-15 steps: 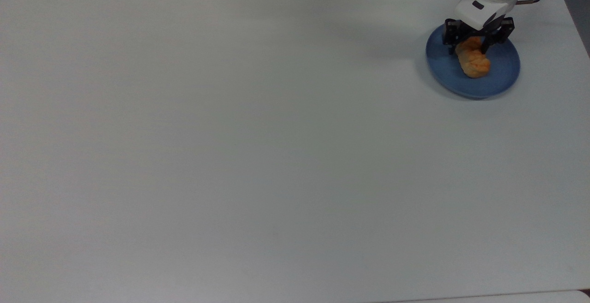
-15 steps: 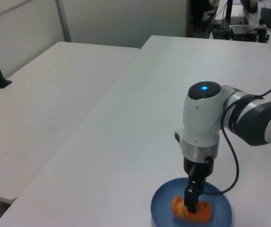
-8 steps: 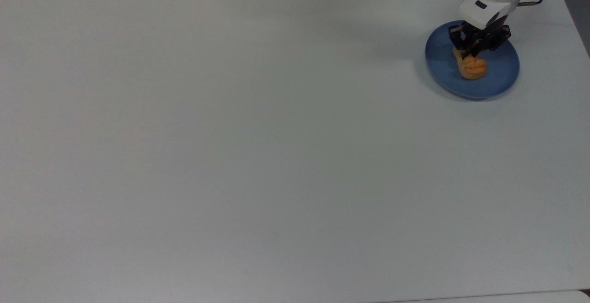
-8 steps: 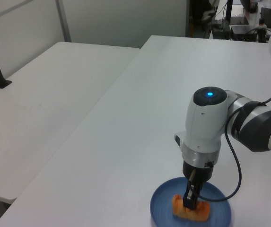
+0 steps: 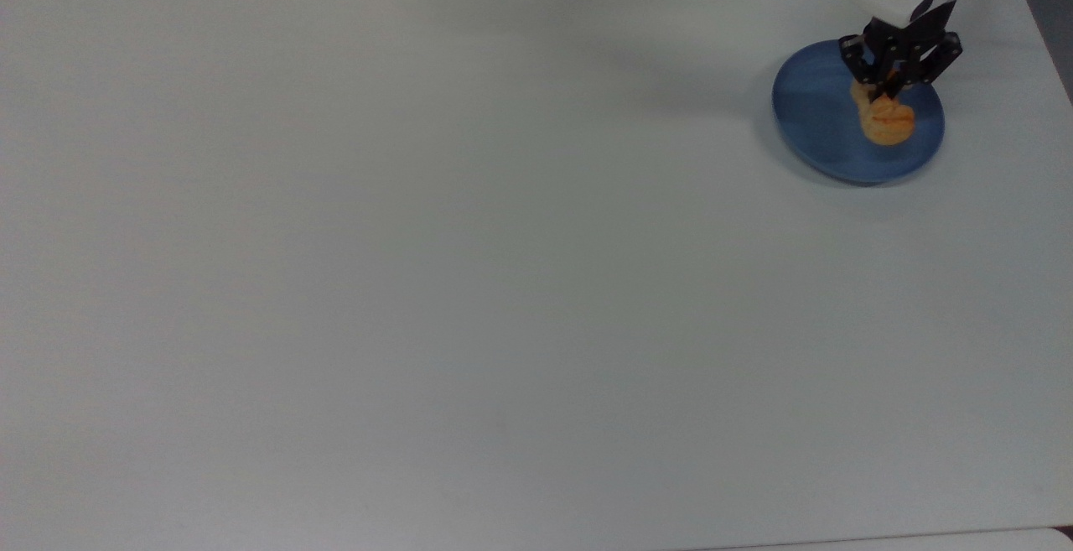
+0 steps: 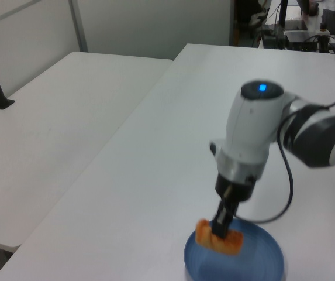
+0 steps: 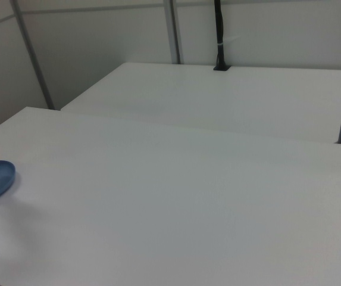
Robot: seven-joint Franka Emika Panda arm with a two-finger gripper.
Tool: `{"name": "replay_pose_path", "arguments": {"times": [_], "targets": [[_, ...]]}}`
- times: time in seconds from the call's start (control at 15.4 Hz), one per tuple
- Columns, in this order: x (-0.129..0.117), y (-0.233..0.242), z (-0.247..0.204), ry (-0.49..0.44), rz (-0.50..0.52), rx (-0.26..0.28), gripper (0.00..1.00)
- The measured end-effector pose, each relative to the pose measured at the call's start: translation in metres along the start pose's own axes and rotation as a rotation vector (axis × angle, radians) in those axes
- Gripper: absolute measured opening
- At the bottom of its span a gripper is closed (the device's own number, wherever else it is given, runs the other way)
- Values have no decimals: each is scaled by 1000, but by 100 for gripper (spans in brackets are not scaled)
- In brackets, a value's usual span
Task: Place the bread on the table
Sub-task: 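Lower the gripper and close it on the orange bread roll, then lift the bread roll off the plate and carry it away from the plate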
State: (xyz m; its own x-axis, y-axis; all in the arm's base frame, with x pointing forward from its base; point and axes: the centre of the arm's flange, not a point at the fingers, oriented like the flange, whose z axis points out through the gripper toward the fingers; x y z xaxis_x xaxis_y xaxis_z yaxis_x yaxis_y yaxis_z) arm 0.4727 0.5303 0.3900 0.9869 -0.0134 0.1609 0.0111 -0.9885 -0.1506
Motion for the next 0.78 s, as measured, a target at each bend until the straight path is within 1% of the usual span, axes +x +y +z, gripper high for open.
{"name": "replay_pose_path", "arguments": {"times": [0.06, 0.19, 0.32, 0.45, 0.52, 0.58, 0.65, 0.78], "targets": [[6, 2, -16, 23, 7, 8, 11], [16, 9, -42, 45, 27, 3, 11], [28, 18, -68, 19, 42, 4, 11], [47, 31, -101, -17, 45, 37, 11], [58, 40, -120, -17, 47, 55, 11], [69, 51, -136, -8, 51, 62, 11], [80, 65, -148, -1, 52, 53, 11], [99, 95, -158, 0, 44, 11, 11]]}}
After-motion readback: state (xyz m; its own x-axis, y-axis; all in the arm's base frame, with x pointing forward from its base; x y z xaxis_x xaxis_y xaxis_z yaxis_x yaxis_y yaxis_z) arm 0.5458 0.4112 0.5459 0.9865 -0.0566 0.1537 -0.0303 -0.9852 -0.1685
